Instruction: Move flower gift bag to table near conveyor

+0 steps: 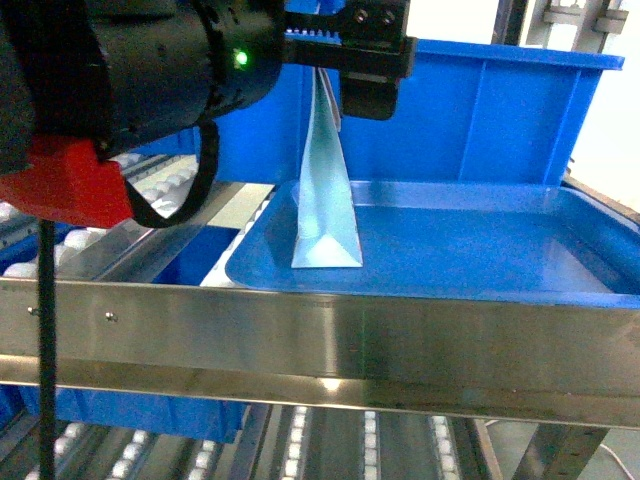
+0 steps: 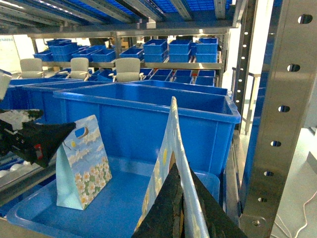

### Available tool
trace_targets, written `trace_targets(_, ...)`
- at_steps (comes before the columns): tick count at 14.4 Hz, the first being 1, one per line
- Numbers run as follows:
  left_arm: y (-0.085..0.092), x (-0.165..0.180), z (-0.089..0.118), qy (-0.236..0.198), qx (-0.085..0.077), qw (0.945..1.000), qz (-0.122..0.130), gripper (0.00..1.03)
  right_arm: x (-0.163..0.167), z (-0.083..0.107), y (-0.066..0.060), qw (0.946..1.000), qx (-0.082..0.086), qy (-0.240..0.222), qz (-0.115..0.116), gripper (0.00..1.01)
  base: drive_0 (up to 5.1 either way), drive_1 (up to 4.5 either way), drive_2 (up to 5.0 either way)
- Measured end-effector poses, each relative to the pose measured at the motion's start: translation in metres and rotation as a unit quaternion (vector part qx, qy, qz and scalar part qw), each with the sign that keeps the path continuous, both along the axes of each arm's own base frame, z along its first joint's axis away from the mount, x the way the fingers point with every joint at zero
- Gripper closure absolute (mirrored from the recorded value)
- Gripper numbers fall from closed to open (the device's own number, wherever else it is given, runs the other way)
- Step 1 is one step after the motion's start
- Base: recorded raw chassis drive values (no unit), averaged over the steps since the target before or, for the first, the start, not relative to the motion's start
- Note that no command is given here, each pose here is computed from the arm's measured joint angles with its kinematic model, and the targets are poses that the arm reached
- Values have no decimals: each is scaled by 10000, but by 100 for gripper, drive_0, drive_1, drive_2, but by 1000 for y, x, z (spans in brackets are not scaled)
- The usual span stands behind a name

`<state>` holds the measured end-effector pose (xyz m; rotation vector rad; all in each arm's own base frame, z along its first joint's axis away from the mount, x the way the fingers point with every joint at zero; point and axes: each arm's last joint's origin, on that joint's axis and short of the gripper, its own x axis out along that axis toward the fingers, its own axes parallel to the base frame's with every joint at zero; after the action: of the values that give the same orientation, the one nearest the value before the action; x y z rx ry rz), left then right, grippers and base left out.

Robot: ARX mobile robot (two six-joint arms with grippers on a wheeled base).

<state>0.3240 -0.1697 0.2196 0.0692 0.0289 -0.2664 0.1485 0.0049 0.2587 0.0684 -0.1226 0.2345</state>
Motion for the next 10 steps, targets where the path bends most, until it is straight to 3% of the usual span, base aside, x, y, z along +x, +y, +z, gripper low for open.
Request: trace_targets(10,-16,27,-10,386,-111,9992,38,5,0,0,0,10000,0,0,-2,99,0,0,0)
